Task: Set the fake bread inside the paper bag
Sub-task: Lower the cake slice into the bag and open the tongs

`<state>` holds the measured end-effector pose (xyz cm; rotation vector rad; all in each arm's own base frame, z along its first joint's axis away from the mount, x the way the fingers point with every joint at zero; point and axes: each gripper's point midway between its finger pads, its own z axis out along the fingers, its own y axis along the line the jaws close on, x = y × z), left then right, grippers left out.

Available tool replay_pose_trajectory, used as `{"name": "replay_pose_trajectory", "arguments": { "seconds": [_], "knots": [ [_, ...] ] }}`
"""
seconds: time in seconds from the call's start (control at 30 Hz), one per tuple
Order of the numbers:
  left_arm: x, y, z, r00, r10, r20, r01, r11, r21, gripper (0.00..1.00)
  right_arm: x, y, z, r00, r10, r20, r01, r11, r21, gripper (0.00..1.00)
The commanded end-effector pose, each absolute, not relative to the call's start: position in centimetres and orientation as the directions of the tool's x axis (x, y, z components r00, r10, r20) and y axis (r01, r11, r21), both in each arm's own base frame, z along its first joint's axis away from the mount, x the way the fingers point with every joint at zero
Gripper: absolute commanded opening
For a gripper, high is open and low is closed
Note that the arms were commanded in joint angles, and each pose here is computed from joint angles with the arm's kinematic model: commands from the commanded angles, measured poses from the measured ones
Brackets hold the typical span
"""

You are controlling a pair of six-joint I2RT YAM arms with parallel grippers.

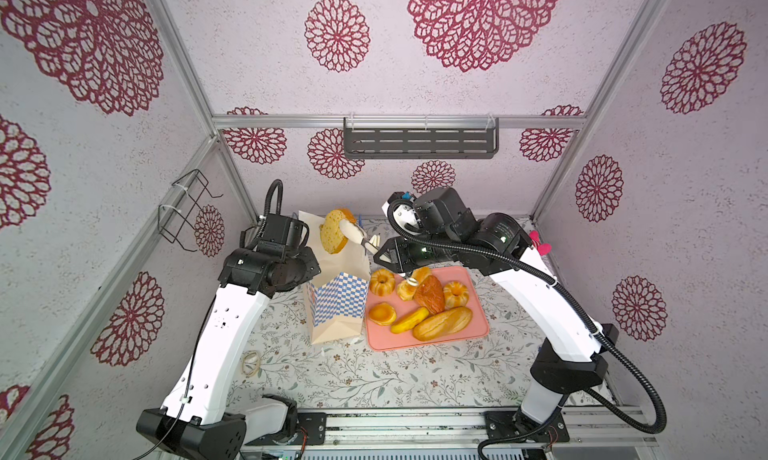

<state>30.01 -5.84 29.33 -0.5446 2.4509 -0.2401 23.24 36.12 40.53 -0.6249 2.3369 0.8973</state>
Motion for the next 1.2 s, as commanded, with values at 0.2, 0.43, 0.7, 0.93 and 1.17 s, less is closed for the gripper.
{"name": "replay_pose_trajectory", "arguments": {
  "seconds": [0.2, 0.43, 0.7, 0.93, 1.17],
  "knots": [
    [29.7, -5.2, 30.0, -0.709, -0.441, -0.551, -0.329, 0.897, -0.294, 0.0, 23.0, 35.5, 37.9, -0.722, -0.314, -0.616, -0.597, 0.733, 0.326, 0.2],
    [29.7, -5.4, 29.8, -0.71, -0.443, -0.547, -0.326, 0.896, -0.303, 0.0, 22.9, 36.8, 35.5, -0.731, -0.365, -0.577, -0.609, 0.729, 0.312, 0.21],
    [29.7, -5.7, 30.2, -0.704, -0.448, -0.551, -0.313, 0.892, -0.326, 0.0, 23.8, 36.2, 33.3, -0.749, -0.386, -0.539, -0.578, 0.778, 0.246, 0.22],
    [30.2, -6.1, 31.2, -0.697, -0.447, -0.561, -0.292, 0.891, -0.347, 0.0, 23.8, 35.8, 32.6, -0.757, -0.386, -0.527, -0.566, 0.791, 0.233, 0.33],
    [30.5, -6.4, 31.2, -0.702, -0.441, -0.56, -0.284, 0.894, -0.347, 0.0, 23.7, 35.9, 33.7, -0.753, -0.358, -0.553, -0.564, 0.784, 0.26, 0.4]
  ]
}}
